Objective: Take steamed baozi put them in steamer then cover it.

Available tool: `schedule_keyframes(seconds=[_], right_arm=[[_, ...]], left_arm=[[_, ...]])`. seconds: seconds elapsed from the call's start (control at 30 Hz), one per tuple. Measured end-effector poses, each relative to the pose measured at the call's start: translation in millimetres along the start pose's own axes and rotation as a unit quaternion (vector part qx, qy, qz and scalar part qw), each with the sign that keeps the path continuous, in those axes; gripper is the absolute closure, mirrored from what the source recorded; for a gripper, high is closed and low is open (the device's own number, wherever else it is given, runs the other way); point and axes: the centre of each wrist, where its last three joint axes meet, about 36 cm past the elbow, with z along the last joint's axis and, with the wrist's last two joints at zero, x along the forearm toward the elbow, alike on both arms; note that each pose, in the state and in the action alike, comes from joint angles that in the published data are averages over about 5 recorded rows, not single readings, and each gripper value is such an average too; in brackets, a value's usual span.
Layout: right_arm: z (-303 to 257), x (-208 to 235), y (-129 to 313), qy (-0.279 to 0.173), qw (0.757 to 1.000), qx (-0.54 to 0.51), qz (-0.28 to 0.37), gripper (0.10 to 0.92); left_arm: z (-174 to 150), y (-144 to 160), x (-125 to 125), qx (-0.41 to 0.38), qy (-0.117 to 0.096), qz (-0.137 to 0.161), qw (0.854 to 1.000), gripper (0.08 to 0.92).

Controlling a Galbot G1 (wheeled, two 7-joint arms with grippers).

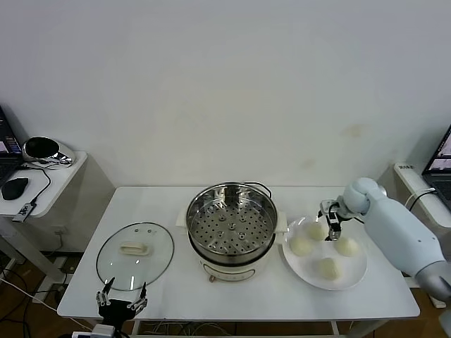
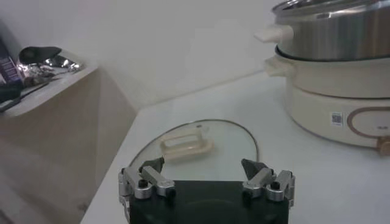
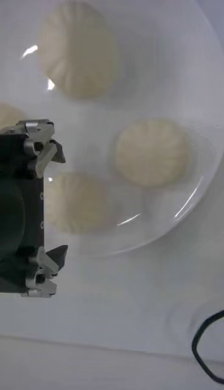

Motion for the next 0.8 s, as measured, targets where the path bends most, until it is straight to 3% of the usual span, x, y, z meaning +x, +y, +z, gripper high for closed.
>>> schedule_keyframes(seconds=[0.4, 0.6, 0.8], right_arm=[[3, -11, 0, 0.000, 1.000, -0.009, 0.003, 0.205], [5, -12, 0, -0.006, 1.000, -0.015, 0.006, 0.324], [9, -8, -2, -0.009, 1.000, -0.017, 0.007, 0.355]], left_arm=[[1, -4, 2, 0.000, 0.003, 0.003, 1.000, 0.177], [2, -6, 2, 0.001, 0.004, 0.005, 1.000, 0.177], [2, -6, 3, 0.000, 0.004, 0.005, 1.000, 0.177]])
